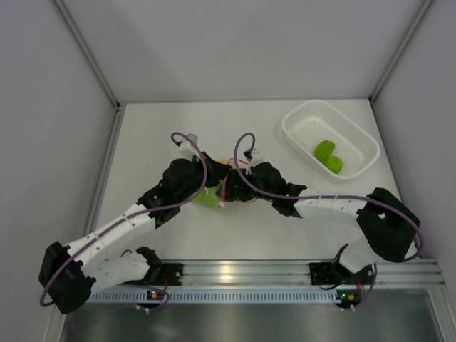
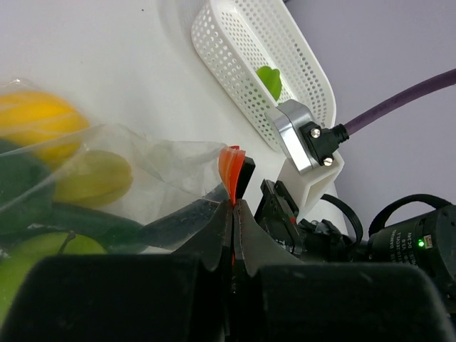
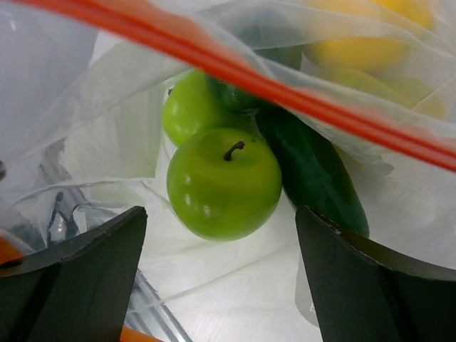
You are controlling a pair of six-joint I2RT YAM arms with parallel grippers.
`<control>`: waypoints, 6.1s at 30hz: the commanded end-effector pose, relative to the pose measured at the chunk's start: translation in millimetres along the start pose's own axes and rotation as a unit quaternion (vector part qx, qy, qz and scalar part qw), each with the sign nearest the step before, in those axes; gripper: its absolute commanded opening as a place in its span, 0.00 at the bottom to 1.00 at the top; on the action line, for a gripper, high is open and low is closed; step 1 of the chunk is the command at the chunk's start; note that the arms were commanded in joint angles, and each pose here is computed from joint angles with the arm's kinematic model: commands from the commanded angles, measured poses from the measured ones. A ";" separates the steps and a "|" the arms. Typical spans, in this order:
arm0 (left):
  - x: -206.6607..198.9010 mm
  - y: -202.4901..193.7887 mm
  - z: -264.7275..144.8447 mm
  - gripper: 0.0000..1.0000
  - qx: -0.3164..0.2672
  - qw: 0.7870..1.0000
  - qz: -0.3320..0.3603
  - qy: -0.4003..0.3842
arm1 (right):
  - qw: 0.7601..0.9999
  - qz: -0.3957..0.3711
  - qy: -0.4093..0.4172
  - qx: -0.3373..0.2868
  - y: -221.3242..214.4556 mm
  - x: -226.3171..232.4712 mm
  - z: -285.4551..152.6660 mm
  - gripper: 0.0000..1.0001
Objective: Open the zip-top bag and remove the fake food
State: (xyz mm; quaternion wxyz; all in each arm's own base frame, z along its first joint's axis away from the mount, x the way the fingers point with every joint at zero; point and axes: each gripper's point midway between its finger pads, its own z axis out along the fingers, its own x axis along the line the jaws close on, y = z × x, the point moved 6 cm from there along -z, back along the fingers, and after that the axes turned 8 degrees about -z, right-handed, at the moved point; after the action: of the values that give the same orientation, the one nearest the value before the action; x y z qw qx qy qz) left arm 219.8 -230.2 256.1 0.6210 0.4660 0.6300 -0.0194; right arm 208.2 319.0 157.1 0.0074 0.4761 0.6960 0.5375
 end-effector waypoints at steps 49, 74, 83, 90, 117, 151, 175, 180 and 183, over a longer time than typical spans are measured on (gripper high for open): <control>39.5 -4.9 -50.9 0.00 -0.181 0.982 -0.059 0.004 | 0.996 0.070 -0.044 -0.032 -19.6 16.8 45.3 0.50; 26.2 -0.5 -30.3 0.00 -0.160 0.986 -0.015 0.039 | 0.984 -0.041 -0.135 -0.112 40.2 -10.7 -117.2 0.50; 6.9 2.2 -30.1 0.00 -0.131 0.991 0.007 0.018 | 0.905 -0.014 -0.394 -0.159 109.3 -140.6 -174.8 0.50; -14.3 2.0 -31.3 0.00 -0.083 0.996 0.043 -0.003 | 0.859 0.033 -0.494 -0.128 146.6 -229.1 -178.4 0.51; -31.0 -7.5 -25.2 0.00 -0.002 0.996 0.091 -0.016 | 0.907 0.047 -0.396 -0.134 223.2 -267.2 -144.4 0.99; -31.8 -14.0 -1.5 0.00 -0.007 0.998 0.058 -0.009 | 0.980 -0.198 0.010 -0.033 1.8 -8.4 -6.7 0.41; 9.5 -30.8 -7.8 0.00 0.000 0.996 0.082 0.035 | 0.967 -0.246 0.011 0.057 -82.2 -29.7 46.6 0.52; 8.4 -28.7 -8.2 0.00 -0.004 0.996 0.083 0.034 | 0.968 -0.251 -0.004 0.011 -60.9 -19.7 34.8 0.36; 9.3 -27.5 -8.1 0.00 -0.008 0.996 0.086 0.038 | 0.967 -0.256 -0.008 -0.001 -48.7 -10.8 23.4 0.32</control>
State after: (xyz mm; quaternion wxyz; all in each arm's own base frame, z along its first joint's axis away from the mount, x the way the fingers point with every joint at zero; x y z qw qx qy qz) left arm 193.6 -229.7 206.7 0.5458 0.5429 0.6354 0.0604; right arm 204.2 322.6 69.7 0.1358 0.3113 0.8100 0.4781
